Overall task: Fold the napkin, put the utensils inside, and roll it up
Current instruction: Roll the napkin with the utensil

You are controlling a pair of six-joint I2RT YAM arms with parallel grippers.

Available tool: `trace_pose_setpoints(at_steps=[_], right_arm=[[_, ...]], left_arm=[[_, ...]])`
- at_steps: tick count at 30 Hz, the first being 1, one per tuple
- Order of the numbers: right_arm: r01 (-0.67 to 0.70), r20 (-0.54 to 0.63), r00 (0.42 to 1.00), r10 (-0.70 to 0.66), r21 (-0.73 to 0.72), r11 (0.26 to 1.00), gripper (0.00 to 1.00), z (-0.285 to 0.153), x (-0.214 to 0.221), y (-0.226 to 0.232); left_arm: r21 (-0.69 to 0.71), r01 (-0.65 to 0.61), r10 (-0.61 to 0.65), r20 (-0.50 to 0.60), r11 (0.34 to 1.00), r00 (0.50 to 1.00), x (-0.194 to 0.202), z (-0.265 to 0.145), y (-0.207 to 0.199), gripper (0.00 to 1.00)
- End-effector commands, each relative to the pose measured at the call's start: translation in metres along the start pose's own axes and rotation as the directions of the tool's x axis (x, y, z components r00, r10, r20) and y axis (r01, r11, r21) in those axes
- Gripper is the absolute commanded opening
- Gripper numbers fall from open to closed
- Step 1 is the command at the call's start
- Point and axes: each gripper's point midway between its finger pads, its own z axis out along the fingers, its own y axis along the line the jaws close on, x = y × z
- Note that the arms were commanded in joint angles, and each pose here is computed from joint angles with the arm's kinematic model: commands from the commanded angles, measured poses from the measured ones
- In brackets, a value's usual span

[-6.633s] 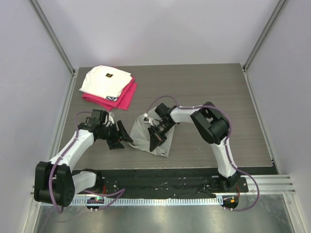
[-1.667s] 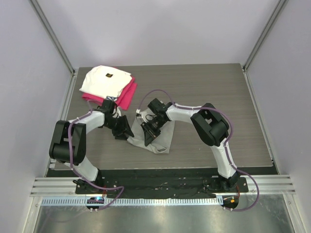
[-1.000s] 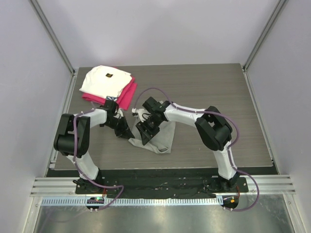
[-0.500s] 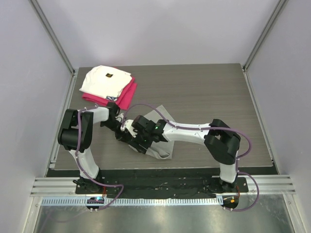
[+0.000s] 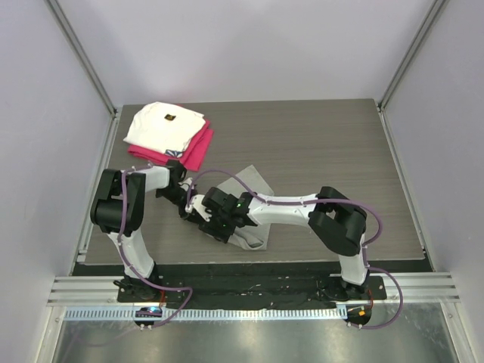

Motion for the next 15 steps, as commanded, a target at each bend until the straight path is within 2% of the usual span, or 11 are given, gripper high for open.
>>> trace_pose_setpoints(at_steps=[1,7,8,9,13,15], right_arm=[[-0.027,0.005,1.000,0.027,-0.059,0.998,0.52,0.002,-0.005,0.002],[-0.112,-0.062,0.993,0.100,-0.235,0.965,0.34,0.007,0.007,0.015],[-0.124,-0.074,0.991,0.108,-0.258,0.958,0.33,0.008,0.009,0.017],[-0.135,-0.087,0.990,0.113,-0.303,0.943,0.31,0.006,0.010,0.023],[-0.198,-0.152,0.977,0.149,-0.392,0.898,0.27,0.008,0.022,0.027],[-0.239,-0.180,0.967,0.178,-0.415,0.878,0.25,0.010,0.028,0.024]], left_arm=[[-0.033,-0.022,0.022,-0.006,0.999,1.000,-0.002,0.000,0.007,0.00],[-0.020,-0.062,0.062,0.017,0.998,0.998,-0.007,-0.008,-0.002,0.00],[-0.016,-0.068,0.068,0.027,0.998,0.997,-0.008,-0.011,-0.005,0.03],[-0.014,-0.073,0.073,0.035,0.997,0.997,-0.010,-0.013,-0.007,0.09],[-0.055,-0.083,0.088,0.092,0.995,0.992,-0.019,-0.028,-0.003,0.50],[-0.051,-0.075,0.080,0.113,0.996,0.990,-0.020,-0.034,-0.001,0.57]])
